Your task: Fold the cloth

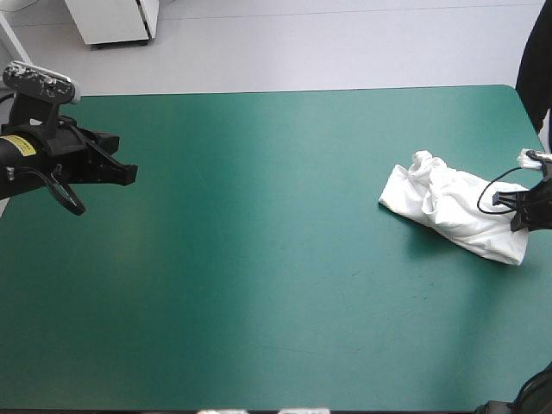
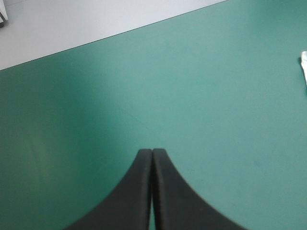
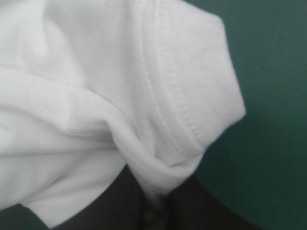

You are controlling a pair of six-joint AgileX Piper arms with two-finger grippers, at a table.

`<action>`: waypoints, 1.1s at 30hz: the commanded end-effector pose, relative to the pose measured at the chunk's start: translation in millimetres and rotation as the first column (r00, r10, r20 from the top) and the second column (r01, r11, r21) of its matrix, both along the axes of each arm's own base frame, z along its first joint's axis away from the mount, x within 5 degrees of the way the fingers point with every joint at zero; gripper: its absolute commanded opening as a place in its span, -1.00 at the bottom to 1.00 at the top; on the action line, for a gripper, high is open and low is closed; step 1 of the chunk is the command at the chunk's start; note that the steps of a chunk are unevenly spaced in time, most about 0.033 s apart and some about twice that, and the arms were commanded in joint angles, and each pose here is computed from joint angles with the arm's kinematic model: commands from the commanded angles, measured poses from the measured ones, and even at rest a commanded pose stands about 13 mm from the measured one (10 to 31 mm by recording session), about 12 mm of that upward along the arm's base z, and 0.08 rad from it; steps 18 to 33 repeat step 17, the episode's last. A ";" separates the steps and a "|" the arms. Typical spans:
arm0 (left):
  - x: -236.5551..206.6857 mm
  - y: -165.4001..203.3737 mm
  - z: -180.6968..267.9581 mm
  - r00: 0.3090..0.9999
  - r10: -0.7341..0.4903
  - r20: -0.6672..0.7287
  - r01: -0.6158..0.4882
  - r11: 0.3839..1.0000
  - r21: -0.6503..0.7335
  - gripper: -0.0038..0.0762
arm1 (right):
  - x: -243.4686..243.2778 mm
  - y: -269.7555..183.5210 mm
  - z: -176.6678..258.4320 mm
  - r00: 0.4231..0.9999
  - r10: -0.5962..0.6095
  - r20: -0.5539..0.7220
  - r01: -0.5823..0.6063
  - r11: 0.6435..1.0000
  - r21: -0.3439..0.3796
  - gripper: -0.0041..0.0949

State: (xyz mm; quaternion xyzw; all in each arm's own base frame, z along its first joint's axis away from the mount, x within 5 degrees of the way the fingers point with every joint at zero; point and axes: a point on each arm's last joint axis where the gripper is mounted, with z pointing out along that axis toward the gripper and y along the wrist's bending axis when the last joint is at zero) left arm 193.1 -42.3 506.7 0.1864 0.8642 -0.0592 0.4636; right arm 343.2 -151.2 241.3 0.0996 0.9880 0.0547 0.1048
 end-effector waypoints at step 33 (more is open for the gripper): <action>-7.9 -2.8 14.2 0.995 -0.005 0.103 0.007 1.000 -0.015 -0.93 | -16.4 3.0 39.6 0.996 -0.002 0.091 0.006 0.999 -0.039 -0.54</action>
